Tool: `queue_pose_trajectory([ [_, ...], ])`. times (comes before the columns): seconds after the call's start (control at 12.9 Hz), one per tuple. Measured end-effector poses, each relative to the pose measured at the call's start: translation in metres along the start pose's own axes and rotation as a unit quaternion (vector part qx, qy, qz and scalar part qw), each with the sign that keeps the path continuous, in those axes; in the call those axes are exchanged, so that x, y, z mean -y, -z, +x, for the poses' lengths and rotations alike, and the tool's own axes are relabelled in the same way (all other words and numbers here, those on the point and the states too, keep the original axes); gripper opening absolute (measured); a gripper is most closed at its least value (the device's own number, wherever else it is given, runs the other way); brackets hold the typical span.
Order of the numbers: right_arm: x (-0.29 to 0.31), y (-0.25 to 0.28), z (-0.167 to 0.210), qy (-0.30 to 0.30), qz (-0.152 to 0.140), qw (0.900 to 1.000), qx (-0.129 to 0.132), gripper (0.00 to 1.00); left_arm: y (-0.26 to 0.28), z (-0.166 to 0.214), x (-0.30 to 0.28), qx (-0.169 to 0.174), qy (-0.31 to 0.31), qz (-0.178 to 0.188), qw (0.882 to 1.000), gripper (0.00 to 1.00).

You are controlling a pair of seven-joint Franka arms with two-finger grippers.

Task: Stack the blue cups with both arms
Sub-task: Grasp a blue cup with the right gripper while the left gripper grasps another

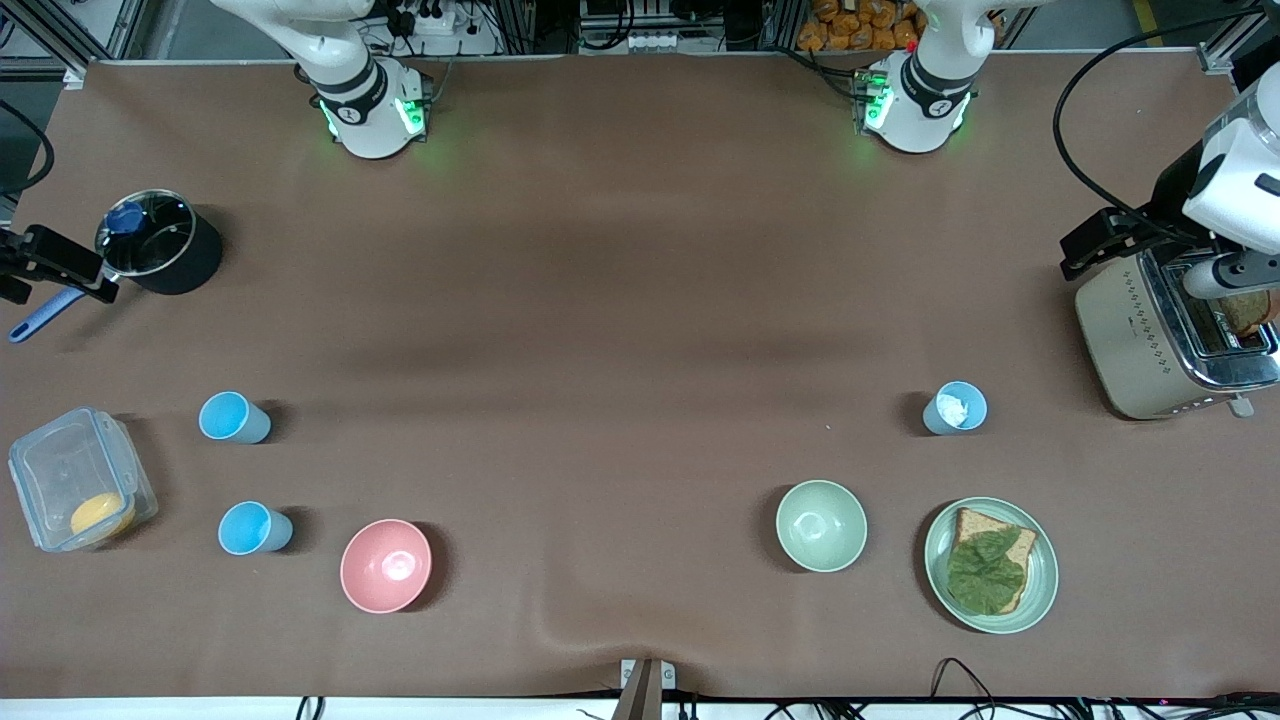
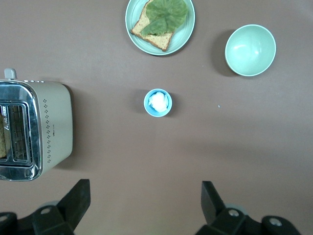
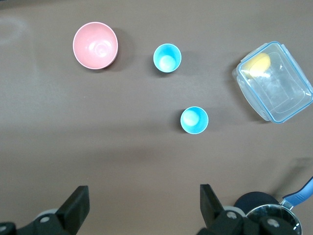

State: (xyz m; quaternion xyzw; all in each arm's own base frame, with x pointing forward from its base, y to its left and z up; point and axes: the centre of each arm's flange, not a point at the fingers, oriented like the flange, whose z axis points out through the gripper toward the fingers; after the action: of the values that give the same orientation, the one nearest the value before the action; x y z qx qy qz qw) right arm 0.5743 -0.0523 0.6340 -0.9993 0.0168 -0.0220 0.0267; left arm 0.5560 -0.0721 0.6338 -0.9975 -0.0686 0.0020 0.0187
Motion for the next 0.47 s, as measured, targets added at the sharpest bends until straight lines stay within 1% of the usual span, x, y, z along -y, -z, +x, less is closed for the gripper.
queue_pose_trajectory([
  [0.31,-0.004,0.002,-0.004,-0.003,0.000,1.000,0.008,1.00,-0.003,0.000,0.002,0.006,0.001,0.003,1.000,1.00],
  [0.47,-0.004,0.000,-0.005,-0.003,0.000,1.000,0.011,1.00,-0.023,0.009,0.003,0.027,-0.001,0.007,1.000,1.00],
])
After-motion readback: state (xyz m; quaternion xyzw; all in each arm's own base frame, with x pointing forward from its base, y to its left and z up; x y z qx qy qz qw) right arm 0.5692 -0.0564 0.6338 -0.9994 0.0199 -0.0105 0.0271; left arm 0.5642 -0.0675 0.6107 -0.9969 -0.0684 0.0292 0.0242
